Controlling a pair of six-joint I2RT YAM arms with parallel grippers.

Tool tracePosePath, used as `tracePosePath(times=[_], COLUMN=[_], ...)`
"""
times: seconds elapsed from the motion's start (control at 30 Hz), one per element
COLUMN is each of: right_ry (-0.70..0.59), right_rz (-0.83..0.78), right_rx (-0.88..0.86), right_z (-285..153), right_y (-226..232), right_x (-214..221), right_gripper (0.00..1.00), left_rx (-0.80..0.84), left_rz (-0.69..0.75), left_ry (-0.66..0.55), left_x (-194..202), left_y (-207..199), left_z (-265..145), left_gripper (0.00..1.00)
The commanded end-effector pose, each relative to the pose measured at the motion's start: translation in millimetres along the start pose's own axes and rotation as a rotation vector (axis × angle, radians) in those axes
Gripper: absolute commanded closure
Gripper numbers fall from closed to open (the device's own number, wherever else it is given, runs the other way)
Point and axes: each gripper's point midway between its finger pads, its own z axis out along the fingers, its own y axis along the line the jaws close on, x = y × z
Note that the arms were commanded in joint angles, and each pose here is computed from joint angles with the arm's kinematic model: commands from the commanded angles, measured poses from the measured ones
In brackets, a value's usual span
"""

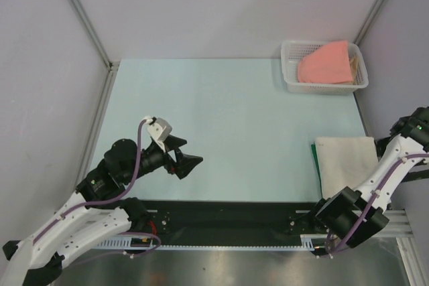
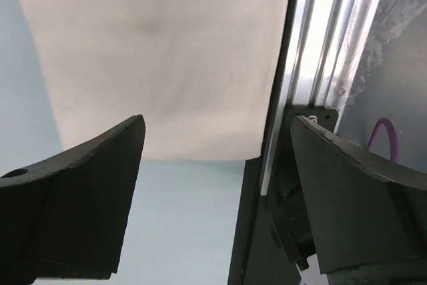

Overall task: Fold and stack the t-shirts
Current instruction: Neatly place the folded tshirt to the corner, then reset both grippers

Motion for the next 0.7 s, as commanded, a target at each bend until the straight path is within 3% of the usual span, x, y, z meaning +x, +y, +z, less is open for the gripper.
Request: tracePosePath(times=[0.0,0.13,0.2,0.4,0.47,0.53,0.57,0.6,0.67], right_ry=[-0.073,-0.102,-0.073,0.0,0.063,0.106,0.137,0.17,0.256], right_rz=[-0.016,-0.243,-0.278,-0.565,-0.698,-0.72,-0.771,-0.795,-0.755], right_rx=[-0.026,-0.222,-0.297,-0.682,-0.752,-0.87,-0.874,-0.971,-1.042], right_z=[-20.9,-51.8,-62.4,-127.3,-132.5,-144.7,-130.6,-141.0,-146.2], right_y=[5.6,72.0,97.7,170.3,162.8,164.9,153.0,152.3,137.2], right_x=[-10.7,26.3,46.2,168.3,225.9,261.7,284.8,308.8,328.4], right_gripper=[0.06,0.08,0.08,0.05,0.01,0.0,0.0,0.0,0.0], left_rx=[0.019,-0.009,-0.038,-0.076,-0.089,-0.12,-0.114,-0.123,-0.167], left_rz=[0.019,0.019,0.009,-0.097,-0.17,-0.236,-0.31,-0.351,-0.476], left_ry=[-0.036,-0.037,-0.04,-0.02,-0.04,-0.047,-0.099,-0.082,-0.149], left_x=[-12.2,-16.6,-20.5,-10.4,-6.4,11.5,9.6,30.4,37.6], left_y=[-5.4,-1.5,2.5,8.4,9.4,17.0,14.7,18.9,28.3], left_z=[-4.9,-5.3,-5.0,2.9,-2.2,-3.1,-12.4,-10.4,-15.9], left_gripper=[0.09,0.09,0.09,0.04,0.03,0.02,0.01,0.01,0.0])
